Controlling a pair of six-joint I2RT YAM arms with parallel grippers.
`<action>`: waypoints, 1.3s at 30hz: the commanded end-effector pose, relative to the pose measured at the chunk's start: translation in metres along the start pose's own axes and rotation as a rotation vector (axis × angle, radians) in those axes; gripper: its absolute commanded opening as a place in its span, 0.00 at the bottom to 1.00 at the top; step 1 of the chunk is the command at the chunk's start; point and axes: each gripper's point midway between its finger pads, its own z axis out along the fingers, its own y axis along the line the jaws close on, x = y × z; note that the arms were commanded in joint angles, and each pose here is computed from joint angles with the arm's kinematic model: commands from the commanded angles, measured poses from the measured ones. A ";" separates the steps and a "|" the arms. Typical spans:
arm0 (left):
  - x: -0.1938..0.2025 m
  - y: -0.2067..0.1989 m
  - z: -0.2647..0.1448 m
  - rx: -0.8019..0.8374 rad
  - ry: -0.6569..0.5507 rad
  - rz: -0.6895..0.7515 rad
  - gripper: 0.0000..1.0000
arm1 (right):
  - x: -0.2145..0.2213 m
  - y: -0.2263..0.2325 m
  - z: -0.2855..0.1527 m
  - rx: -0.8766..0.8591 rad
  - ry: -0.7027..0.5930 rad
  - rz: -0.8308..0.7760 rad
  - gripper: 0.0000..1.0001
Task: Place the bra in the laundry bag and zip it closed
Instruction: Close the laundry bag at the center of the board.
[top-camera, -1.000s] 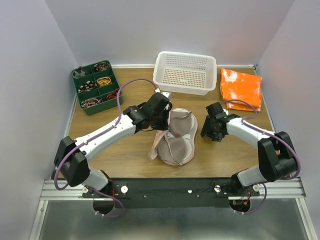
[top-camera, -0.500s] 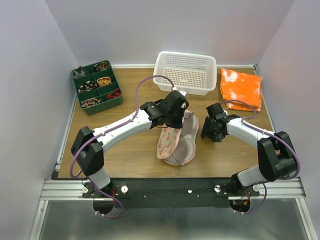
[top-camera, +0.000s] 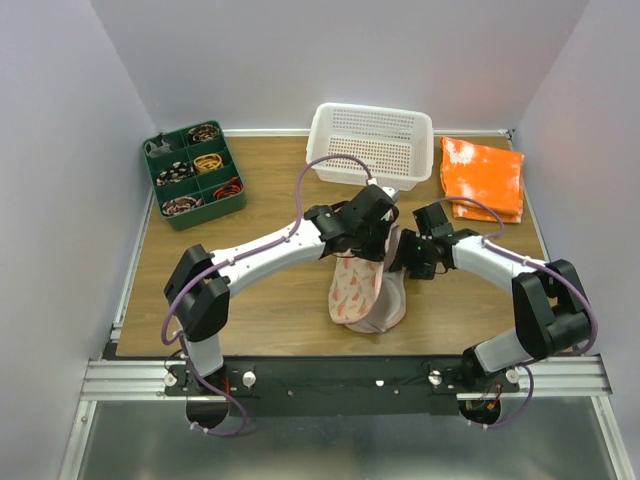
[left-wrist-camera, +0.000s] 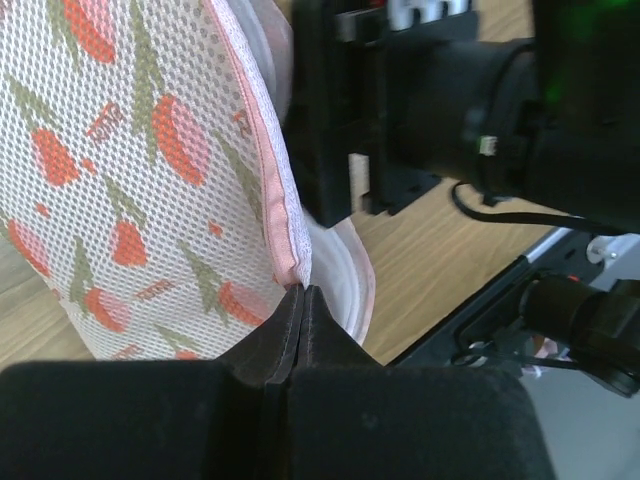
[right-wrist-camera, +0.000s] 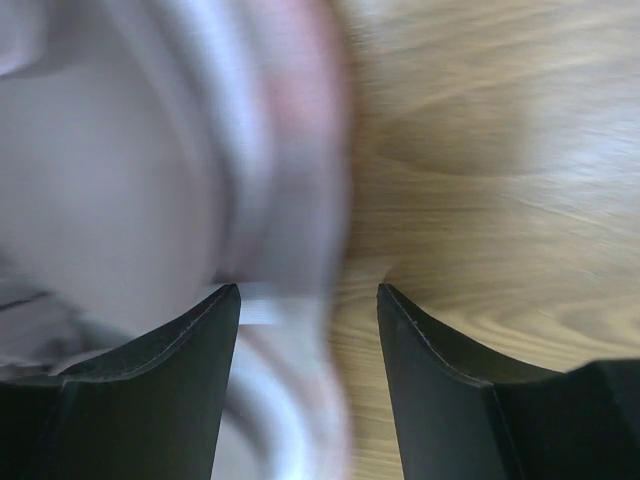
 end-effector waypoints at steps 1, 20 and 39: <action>-0.003 -0.033 0.004 0.108 0.006 0.024 0.00 | 0.050 -0.006 0.019 -0.045 0.172 0.032 0.66; 0.008 -0.027 0.021 0.066 0.038 0.019 0.00 | -0.004 -0.046 -0.033 0.212 -0.177 0.196 0.68; 0.009 -0.053 0.055 0.148 0.100 0.044 0.14 | -0.008 -0.090 -0.040 0.451 -0.256 0.254 0.72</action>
